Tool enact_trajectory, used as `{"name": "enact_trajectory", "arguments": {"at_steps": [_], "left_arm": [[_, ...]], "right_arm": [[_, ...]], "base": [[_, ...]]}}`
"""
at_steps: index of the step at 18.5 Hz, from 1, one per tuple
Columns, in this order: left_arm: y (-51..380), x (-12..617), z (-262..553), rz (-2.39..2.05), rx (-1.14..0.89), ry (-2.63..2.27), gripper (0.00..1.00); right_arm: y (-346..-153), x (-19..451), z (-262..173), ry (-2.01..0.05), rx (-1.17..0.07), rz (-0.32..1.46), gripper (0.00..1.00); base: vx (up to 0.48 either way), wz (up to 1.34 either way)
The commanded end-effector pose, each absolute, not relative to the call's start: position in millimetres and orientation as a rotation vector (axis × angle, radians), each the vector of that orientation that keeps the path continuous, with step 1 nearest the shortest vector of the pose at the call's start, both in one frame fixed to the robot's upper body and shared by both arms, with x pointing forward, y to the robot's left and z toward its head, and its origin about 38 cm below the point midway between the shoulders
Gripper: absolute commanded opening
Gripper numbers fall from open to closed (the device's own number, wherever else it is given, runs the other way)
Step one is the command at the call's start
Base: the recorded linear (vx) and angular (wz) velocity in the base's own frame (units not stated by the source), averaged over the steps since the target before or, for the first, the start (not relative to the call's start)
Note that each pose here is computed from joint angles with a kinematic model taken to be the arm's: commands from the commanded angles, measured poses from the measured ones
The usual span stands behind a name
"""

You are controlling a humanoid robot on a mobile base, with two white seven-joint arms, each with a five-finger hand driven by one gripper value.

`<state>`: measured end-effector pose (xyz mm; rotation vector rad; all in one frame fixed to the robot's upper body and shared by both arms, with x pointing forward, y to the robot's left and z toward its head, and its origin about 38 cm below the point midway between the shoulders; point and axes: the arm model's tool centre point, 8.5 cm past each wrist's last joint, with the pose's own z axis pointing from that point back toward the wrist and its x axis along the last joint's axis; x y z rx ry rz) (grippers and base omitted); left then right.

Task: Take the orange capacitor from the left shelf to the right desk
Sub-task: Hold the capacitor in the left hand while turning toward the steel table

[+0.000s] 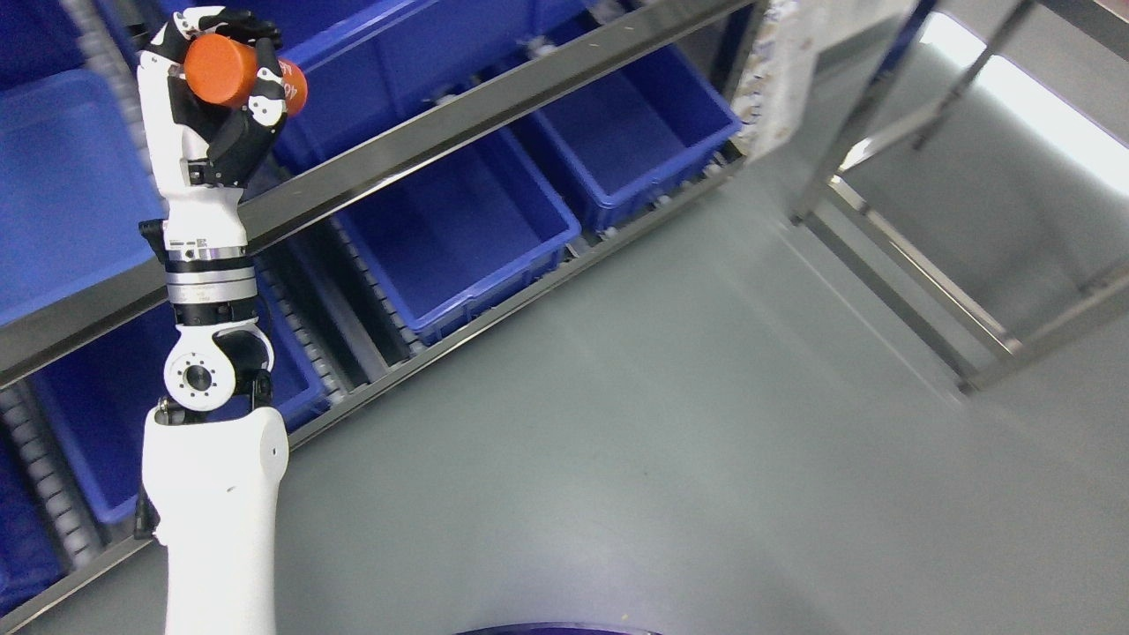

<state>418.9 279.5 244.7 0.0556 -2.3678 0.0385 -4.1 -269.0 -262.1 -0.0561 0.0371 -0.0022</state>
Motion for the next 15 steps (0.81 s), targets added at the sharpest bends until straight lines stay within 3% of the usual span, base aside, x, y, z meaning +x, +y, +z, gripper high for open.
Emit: {"name": "enact_trajectory", "arguments": {"at_steps": [1, 7, 15], "left_arm": [[285.2, 419.1, 248.1, 0.027, 0.073, -2.37, 0.06], [283.4, 420.6, 250.2, 0.023, 0.067, -2.371, 0.06], [282.9, 422.2, 253.8, 0.022, 0.065, -2.376, 0.06]], "right_arm": [[-280.3, -1.0, -261.7, 0.016, -0.073, -0.012, 1.0], [-280.3, -1.0, -261.7, 0.016, -0.073, -0.012, 1.0], [-280.3, -1.0, -261.7, 0.016, -0.073, -0.012, 1.0]], "base": [[-0.092, -1.07], [0.043, -0.97], [0.207, -0.68]]}}
